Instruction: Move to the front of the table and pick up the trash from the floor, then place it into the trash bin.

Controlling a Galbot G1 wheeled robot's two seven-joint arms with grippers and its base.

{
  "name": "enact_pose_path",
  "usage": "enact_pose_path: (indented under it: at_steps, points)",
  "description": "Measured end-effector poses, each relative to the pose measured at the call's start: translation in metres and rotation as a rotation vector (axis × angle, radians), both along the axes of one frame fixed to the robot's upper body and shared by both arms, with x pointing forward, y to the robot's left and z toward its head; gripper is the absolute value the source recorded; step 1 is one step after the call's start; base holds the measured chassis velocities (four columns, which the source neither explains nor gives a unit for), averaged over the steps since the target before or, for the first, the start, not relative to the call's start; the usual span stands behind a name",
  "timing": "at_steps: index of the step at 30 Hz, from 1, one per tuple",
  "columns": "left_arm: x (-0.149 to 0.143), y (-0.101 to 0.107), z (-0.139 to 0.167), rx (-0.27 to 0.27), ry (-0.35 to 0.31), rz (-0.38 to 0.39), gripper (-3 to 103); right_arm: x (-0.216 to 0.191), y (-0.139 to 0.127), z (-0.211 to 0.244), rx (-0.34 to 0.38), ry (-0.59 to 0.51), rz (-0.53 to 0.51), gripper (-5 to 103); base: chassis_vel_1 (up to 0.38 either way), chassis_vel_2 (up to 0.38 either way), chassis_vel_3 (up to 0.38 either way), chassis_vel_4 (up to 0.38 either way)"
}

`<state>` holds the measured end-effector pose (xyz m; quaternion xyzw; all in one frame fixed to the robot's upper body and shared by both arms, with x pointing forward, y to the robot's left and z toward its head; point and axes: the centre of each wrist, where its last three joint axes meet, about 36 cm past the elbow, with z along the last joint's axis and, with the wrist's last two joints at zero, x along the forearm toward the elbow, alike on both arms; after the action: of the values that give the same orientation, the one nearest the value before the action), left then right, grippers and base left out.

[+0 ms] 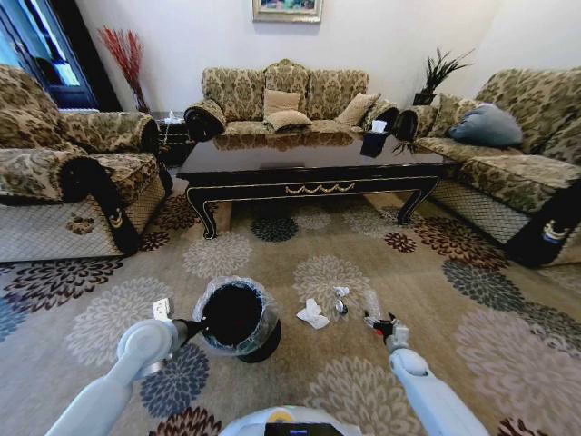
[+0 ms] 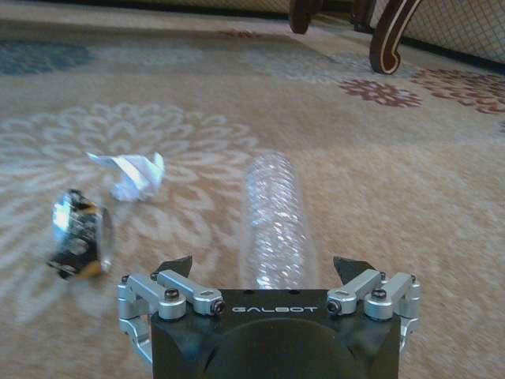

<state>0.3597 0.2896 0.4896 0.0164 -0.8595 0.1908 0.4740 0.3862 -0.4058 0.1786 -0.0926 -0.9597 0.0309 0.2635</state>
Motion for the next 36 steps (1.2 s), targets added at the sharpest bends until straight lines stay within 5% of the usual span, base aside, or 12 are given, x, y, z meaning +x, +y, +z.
enact_pose_path:
  at_steps: [15, 28, 32, 36]
  points:
    - [-0.001, 0.0, -0.004, 0.004, 0.014, 0.004, 0, 0.017, 0.011, -0.022, -0.019, 0.023, -0.009, 100, 0.0, 0.0, 0.0, 0.0]
    - [-0.001, -0.004, -0.009, 0.001, 0.022, 0.0, 0, 0.017, 0.0, -0.017, -0.05, 0.005, -0.036, 58, 0.0, 0.0, 0.0, 0.0]
    - [0.001, -0.004, -0.009, -0.003, 0.014, 0.002, 0, 0.01, 0.003, -0.019, -0.06, 0.004, -0.053, 37, 0.0, 0.0, 0.0, 0.0]
    - [0.001, -0.003, -0.009, -0.005, 0.014, 0.004, 0, 0.007, 0.006, -0.018, -0.059, 0.001, -0.059, 30, 0.0, 0.0, 0.0, 0.0]
